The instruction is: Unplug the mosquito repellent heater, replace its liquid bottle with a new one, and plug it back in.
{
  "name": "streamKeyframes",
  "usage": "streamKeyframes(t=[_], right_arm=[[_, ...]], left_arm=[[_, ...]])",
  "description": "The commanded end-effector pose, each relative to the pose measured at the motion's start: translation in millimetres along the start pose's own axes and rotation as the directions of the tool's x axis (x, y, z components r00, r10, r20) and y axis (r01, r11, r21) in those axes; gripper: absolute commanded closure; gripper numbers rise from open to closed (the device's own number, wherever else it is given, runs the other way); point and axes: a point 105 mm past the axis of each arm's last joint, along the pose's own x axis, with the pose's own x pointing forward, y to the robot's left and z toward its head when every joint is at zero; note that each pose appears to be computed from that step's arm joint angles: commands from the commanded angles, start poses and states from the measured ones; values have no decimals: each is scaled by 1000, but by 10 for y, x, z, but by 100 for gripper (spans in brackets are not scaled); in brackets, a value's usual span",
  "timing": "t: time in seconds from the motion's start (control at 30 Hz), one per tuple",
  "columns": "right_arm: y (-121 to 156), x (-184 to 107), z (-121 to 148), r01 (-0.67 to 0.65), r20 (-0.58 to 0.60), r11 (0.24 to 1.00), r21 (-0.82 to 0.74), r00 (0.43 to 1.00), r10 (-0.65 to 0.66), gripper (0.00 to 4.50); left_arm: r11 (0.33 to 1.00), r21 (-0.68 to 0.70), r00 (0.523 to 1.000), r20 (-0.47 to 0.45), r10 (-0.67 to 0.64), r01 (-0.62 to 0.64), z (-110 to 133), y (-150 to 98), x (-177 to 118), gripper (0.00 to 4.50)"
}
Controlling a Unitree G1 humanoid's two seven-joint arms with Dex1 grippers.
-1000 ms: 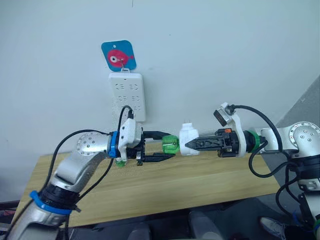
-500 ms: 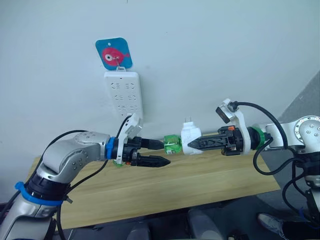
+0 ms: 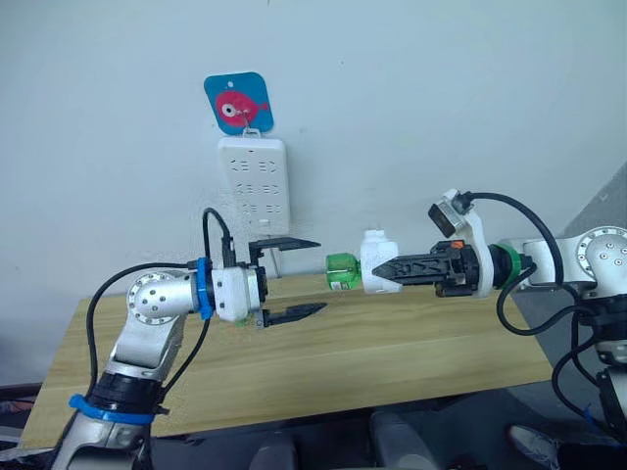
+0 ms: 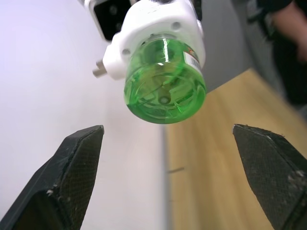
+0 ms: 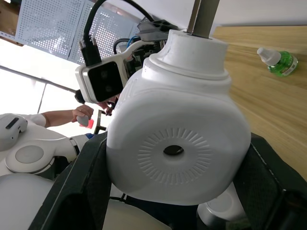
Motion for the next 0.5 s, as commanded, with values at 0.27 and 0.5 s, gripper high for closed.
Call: streamKeyframes(t=[0.27, 0.5], right_arm=[[164, 10, 100, -56, 41, 997, -59, 997, 59, 141], [169, 20, 100, -53, 41, 996, -65, 998, 56, 141]], left_arm=[[936, 333, 987, 148, 63, -110, 130, 139, 192, 0], [933, 345, 983, 180, 44, -105, 164, 92, 236, 38]])
